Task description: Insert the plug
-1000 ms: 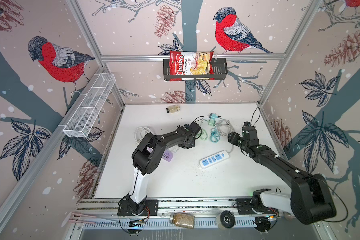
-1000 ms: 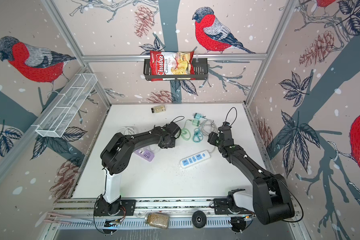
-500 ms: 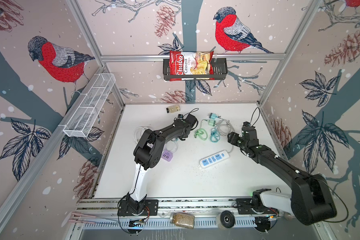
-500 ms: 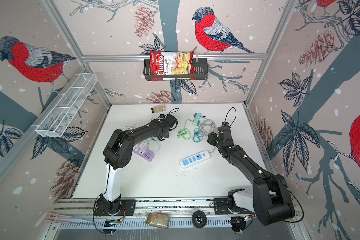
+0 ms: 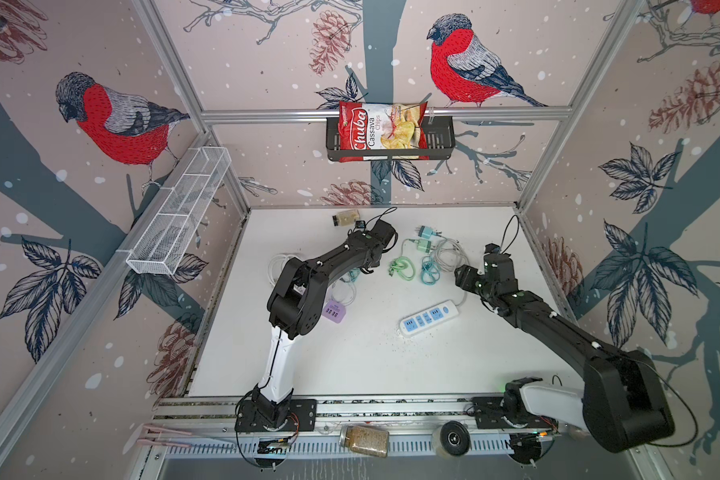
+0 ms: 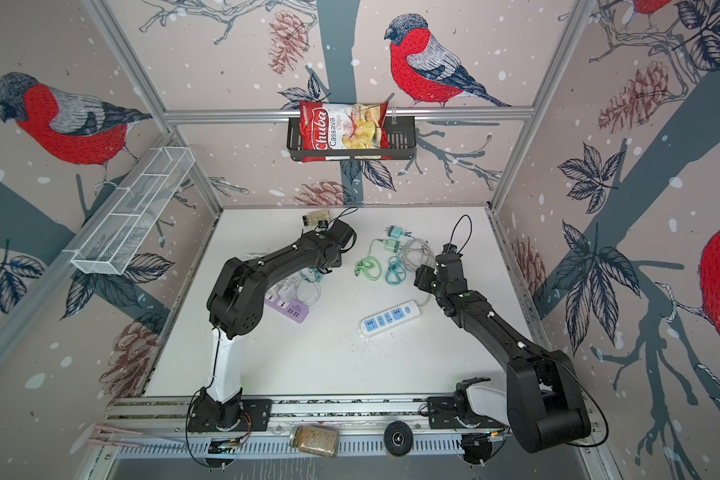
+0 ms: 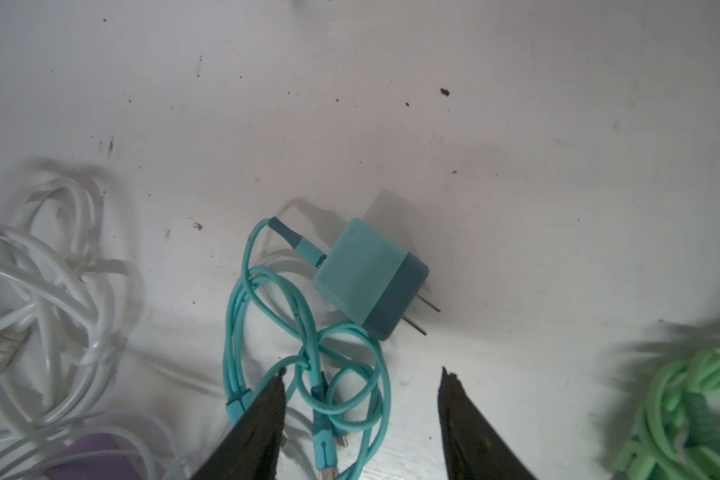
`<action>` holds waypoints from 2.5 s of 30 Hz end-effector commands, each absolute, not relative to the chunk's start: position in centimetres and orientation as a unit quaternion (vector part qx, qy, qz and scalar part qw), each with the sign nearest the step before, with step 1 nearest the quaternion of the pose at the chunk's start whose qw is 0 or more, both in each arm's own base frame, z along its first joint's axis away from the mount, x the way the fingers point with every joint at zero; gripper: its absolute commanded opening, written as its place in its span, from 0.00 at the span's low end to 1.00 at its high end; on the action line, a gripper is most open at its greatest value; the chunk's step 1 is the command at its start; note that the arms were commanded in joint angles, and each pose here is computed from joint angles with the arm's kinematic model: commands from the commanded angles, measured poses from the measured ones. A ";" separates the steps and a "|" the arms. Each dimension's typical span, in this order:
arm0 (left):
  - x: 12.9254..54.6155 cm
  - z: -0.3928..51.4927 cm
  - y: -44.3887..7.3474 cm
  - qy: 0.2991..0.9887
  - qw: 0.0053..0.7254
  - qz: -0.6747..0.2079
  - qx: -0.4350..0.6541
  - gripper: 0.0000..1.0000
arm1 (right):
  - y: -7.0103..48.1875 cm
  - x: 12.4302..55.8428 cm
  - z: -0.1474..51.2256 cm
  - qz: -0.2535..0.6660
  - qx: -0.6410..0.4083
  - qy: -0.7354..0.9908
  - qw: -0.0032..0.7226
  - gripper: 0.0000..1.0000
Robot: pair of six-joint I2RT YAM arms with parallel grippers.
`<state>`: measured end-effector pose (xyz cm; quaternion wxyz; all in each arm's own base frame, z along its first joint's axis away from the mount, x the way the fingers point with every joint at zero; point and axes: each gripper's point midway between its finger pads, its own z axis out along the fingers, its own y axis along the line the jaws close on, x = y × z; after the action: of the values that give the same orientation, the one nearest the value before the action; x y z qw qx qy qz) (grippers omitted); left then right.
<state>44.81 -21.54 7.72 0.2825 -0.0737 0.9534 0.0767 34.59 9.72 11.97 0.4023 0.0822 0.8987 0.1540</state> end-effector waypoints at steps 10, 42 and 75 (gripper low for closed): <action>46.6 6.5 -21.2 0.933 0.263 -0.015 -0.247 0.44 | 11.1 34.4 12.3 0.186 0.038 0.894 0.405 0.68; 48.1 4.9 -22.1 0.901 0.265 -0.025 -0.342 0.62 | 16.0 32.9 12.7 0.260 -0.036 0.889 0.376 0.69; 48.3 1.6 -20.3 0.903 0.241 -0.027 -0.354 0.43 | 16.2 32.7 12.0 0.247 -0.047 0.897 0.364 0.69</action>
<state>49.32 -20.63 2.60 0.2619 -0.3685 0.8910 -0.0415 32.49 16.48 11.58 0.3558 -0.0457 0.8980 0.2547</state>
